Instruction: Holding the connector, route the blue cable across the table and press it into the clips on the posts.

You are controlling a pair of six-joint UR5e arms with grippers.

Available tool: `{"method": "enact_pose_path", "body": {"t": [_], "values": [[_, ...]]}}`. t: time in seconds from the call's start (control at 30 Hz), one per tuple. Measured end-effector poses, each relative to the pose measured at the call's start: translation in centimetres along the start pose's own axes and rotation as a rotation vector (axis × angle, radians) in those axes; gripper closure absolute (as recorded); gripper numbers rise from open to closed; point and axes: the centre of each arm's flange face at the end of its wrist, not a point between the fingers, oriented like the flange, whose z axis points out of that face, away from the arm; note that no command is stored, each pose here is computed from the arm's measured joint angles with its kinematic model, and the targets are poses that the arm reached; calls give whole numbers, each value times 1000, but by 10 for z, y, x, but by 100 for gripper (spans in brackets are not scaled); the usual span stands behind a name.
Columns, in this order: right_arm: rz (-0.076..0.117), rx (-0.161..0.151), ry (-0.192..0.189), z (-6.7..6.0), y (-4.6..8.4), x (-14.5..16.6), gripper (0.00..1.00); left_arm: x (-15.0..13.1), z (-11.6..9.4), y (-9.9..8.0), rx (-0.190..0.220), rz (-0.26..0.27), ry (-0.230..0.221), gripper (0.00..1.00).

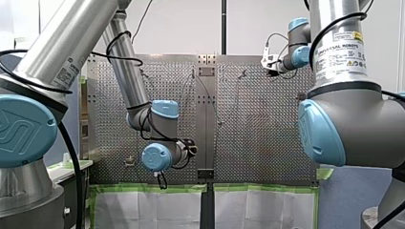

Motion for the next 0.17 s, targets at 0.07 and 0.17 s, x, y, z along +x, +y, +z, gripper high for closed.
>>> {"method": "enact_pose_path", "body": {"t": [0.07,0.17], "values": [[0,0,0,0,0,0,100,0,0,0,0,0,0,0],[0,0,0,0,0,0,100,0,0,0,0,0,0,0]]}}
